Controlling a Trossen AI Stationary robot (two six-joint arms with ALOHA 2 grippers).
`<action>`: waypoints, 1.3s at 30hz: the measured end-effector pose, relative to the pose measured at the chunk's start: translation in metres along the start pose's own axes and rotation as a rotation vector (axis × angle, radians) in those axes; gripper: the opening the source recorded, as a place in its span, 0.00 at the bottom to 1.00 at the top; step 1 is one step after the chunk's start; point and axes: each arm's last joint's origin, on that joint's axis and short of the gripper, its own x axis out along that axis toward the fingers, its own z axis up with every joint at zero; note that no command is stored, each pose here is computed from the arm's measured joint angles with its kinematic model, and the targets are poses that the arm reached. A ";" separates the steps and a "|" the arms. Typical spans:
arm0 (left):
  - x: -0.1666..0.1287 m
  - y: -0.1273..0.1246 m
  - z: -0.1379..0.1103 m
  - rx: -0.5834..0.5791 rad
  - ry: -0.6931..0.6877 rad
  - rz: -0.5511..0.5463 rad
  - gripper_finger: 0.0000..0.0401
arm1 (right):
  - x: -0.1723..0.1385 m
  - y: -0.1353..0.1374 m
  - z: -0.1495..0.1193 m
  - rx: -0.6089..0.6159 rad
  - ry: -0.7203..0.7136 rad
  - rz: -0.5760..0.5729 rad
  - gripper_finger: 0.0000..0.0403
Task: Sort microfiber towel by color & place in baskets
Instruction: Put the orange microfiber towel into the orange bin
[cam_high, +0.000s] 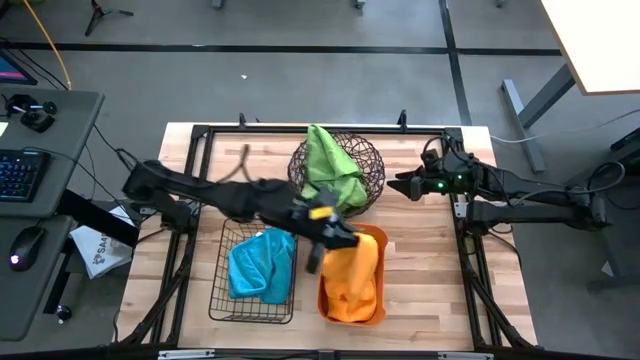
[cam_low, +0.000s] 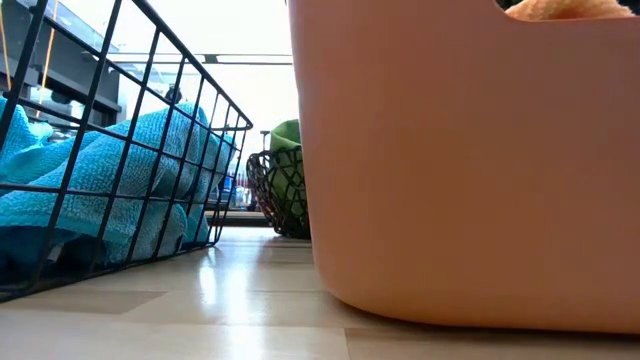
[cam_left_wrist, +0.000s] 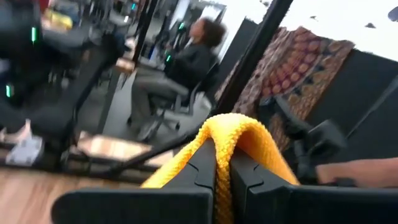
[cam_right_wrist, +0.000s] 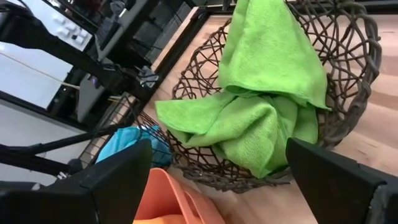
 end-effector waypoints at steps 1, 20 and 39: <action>0.006 0.005 -0.006 -0.012 0.015 0.009 0.00 | 0.000 0.000 0.000 0.000 0.001 -0.001 0.91; 0.021 0.068 -0.096 -0.133 0.526 0.048 0.00 | 0.000 -0.002 -0.002 -0.053 0.017 -0.015 0.91; 0.004 0.086 -0.087 -0.086 0.629 0.092 0.00 | 0.000 -0.005 0.000 -0.074 -0.061 -0.112 0.91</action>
